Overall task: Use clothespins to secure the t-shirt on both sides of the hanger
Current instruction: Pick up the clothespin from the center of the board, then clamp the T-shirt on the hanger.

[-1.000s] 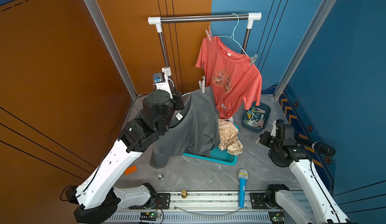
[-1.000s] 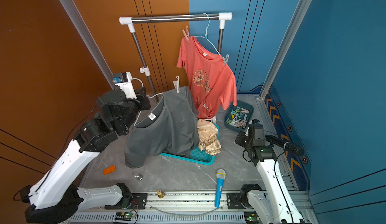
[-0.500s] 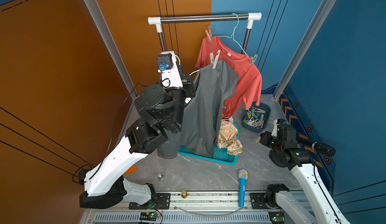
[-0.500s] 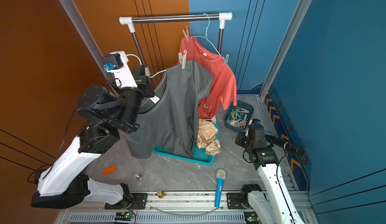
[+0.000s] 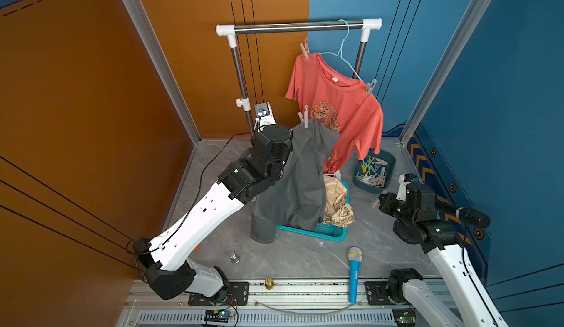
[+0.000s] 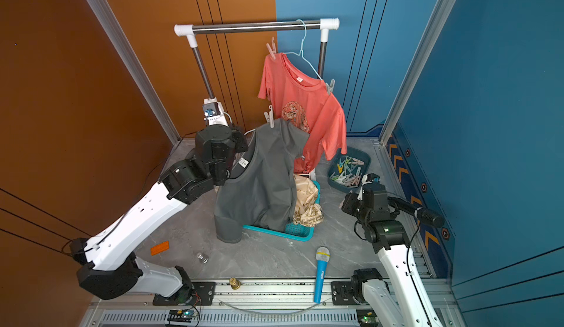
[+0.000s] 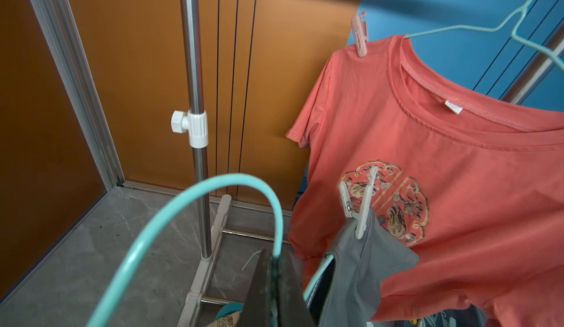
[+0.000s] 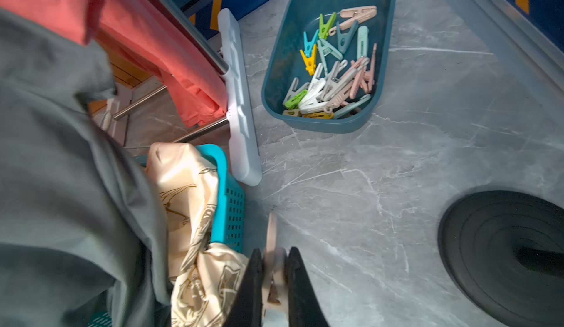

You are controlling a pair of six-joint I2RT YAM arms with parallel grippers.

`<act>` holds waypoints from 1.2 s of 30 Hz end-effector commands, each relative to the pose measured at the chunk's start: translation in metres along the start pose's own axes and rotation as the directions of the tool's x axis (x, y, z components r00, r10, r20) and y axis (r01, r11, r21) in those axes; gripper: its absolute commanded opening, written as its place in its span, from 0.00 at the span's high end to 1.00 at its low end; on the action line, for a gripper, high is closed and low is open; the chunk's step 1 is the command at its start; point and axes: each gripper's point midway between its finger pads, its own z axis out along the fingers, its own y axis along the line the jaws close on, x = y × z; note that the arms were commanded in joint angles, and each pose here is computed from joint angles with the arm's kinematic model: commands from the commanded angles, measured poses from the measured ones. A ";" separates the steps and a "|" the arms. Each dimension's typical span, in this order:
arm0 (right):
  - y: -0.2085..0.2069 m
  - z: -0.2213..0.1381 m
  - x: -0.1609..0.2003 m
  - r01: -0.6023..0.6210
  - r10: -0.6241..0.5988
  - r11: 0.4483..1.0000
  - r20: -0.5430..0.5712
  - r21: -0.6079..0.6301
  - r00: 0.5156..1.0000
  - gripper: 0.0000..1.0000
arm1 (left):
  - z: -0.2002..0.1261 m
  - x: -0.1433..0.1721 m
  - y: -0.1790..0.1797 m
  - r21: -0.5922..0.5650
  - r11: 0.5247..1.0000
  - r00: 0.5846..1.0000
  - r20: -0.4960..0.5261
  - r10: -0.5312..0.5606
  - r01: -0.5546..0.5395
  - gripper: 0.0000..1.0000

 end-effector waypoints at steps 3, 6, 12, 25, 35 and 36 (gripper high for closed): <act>0.062 -0.026 -0.026 0.024 0.000 0.981 0.124 -0.194 0.992 0.93 | 0.019 0.037 0.005 -0.024 0.997 0.990 -0.118 -0.079 0.077 1.00; 0.096 -0.042 -0.036 0.084 -0.026 0.960 0.215 -0.266 0.976 0.95 | 0.025 0.045 0.008 -0.051 0.995 0.987 -0.127 -0.094 0.088 1.00; 0.160 -0.073 -0.043 0.151 -0.005 0.915 0.364 -0.373 0.931 0.95 | 0.033 0.049 0.016 -0.121 0.984 0.984 -0.112 -0.141 0.127 1.00; 0.288 -0.072 0.001 0.318 -0.106 0.849 0.453 -0.423 0.885 0.95 | 0.049 0.055 0.024 -0.253 0.949 0.977 -0.042 -0.208 0.191 1.00; 0.344 -0.058 0.048 0.397 -0.183 0.779 0.429 -0.485 0.884 0.95 | 0.056 0.056 0.020 -0.255 0.946 0.975 -0.045 -0.217 0.198 1.00; 0.347 -0.057 0.051 0.400 -0.189 0.777 0.426 -0.487 0.885 0.95 | 0.057 0.057 0.020 -0.255 0.947 0.975 -0.048 -0.216 0.197 1.00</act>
